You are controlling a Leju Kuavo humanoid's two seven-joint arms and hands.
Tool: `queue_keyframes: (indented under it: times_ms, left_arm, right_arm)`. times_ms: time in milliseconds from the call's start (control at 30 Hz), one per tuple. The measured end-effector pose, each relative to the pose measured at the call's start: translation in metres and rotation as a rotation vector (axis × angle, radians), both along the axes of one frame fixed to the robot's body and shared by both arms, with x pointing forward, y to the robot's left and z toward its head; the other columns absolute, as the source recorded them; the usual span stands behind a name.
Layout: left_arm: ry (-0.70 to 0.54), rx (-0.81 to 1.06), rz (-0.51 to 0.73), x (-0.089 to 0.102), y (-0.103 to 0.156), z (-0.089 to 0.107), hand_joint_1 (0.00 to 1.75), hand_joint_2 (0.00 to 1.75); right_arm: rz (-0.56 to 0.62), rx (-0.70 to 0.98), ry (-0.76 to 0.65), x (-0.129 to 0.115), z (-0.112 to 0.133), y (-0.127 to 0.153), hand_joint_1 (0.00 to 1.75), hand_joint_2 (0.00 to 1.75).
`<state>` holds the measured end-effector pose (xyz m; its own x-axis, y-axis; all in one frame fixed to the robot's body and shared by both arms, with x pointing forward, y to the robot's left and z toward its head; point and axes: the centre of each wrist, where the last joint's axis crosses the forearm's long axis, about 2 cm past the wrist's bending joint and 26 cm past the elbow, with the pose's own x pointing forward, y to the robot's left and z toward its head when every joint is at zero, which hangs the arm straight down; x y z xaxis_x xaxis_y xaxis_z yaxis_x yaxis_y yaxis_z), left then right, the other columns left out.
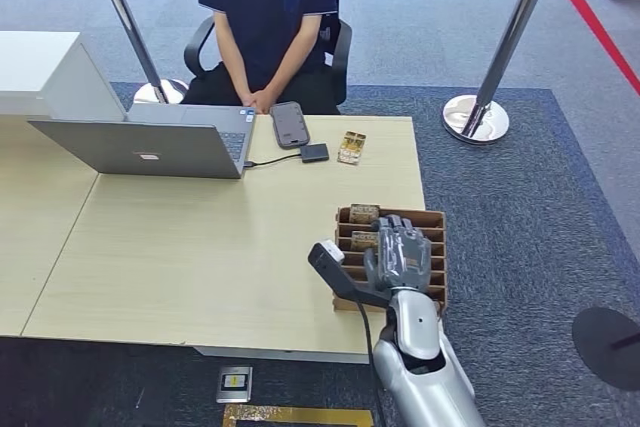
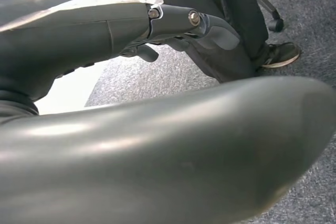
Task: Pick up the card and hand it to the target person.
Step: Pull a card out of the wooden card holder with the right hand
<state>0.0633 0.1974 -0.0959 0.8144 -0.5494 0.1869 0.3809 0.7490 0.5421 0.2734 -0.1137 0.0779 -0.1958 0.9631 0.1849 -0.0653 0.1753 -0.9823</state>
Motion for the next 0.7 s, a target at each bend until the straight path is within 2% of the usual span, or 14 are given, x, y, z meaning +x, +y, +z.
queue_keyframes:
  times_ms: [433, 700]
  left_arm:
    - [0.0, -0.001, -0.002, 0.0001, -0.0002, 0.0, 0.0, 0.0]
    - [0.001, -0.002, 0.0, 0.0, -0.0002, 0.0, 0.0, 0.0]
  right_arm:
    - [0.016, -0.008, 0.005, 0.0048, 0.0001, 0.0042, 0.78, 1.75]
    - [0.022, -0.01, 0.01, 0.0073, 0.0003, 0.0068, 0.97, 1.75]
